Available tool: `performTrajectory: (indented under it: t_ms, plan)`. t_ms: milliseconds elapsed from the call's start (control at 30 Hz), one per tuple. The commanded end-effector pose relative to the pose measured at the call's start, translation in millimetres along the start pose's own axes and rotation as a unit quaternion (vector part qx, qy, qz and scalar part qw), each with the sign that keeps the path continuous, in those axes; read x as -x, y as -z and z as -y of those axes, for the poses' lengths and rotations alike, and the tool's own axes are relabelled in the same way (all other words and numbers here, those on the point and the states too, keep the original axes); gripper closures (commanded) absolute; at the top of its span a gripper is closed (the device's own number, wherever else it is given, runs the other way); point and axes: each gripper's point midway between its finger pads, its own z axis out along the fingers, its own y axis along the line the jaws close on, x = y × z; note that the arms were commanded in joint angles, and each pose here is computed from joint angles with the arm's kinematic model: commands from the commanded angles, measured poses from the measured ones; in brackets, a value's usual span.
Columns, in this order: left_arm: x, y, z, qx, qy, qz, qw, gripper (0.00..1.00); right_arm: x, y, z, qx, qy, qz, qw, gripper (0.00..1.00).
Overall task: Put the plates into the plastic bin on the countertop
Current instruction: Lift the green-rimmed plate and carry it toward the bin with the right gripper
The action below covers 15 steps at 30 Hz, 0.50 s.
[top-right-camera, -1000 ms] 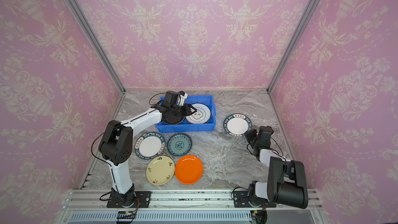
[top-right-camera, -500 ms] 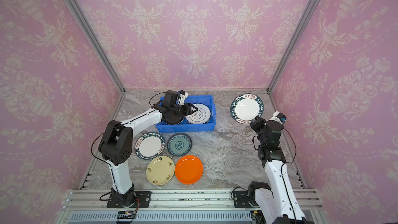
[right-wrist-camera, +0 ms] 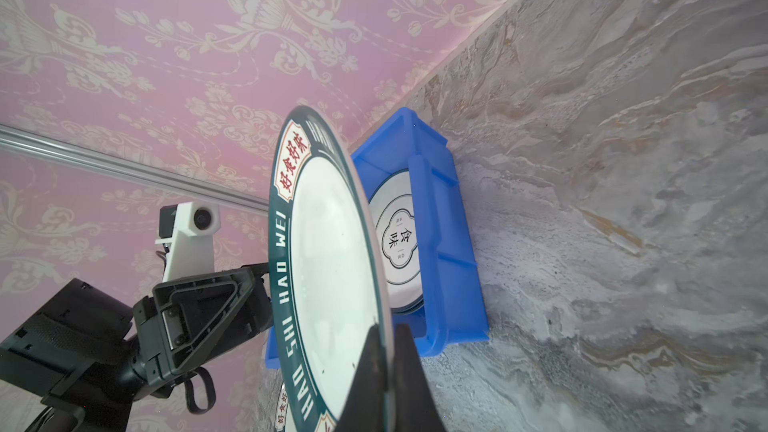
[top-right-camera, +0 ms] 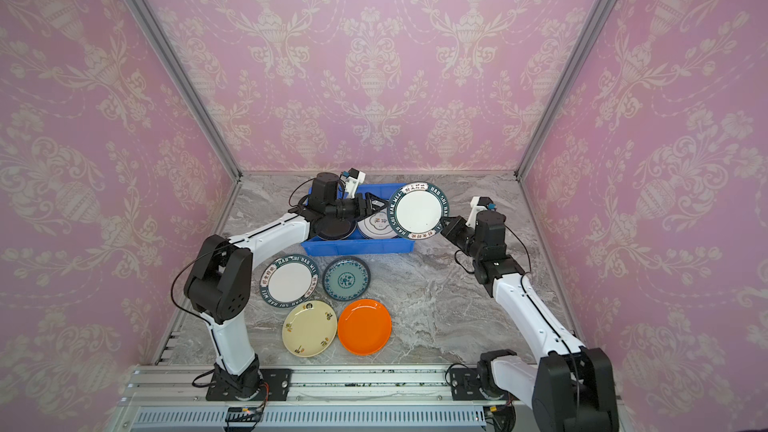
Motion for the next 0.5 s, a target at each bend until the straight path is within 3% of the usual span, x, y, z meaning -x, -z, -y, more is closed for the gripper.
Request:
performTrajectory:
  t_ms: [0,267,400,467]
  plan:
    - [2.9,7.3,15.1,-0.023,-0.006,0.001,1.0,0.4,13.8,-2.5,-41.7,0.067,0.008,0.01,0.998,1.0]
    - [3.6,4.7,11.9,-0.026,0.005,-0.005,1.0,0.67,8.2,-12.6,-49.2,0.076,0.009,-0.003,0.997,1.0]
    - [4.8,3.6,7.9,-0.027,0.015,-0.004,1.0,0.95,6.7,-16.6,-46.3,0.066,0.01,-0.012,0.998,1.0]
    - [5.1,3.7,4.3,-0.024,0.019,-0.003,1.0,1.0,6.3,-19.3,-44.0,0.063,0.009,-0.014,0.998,1.0]
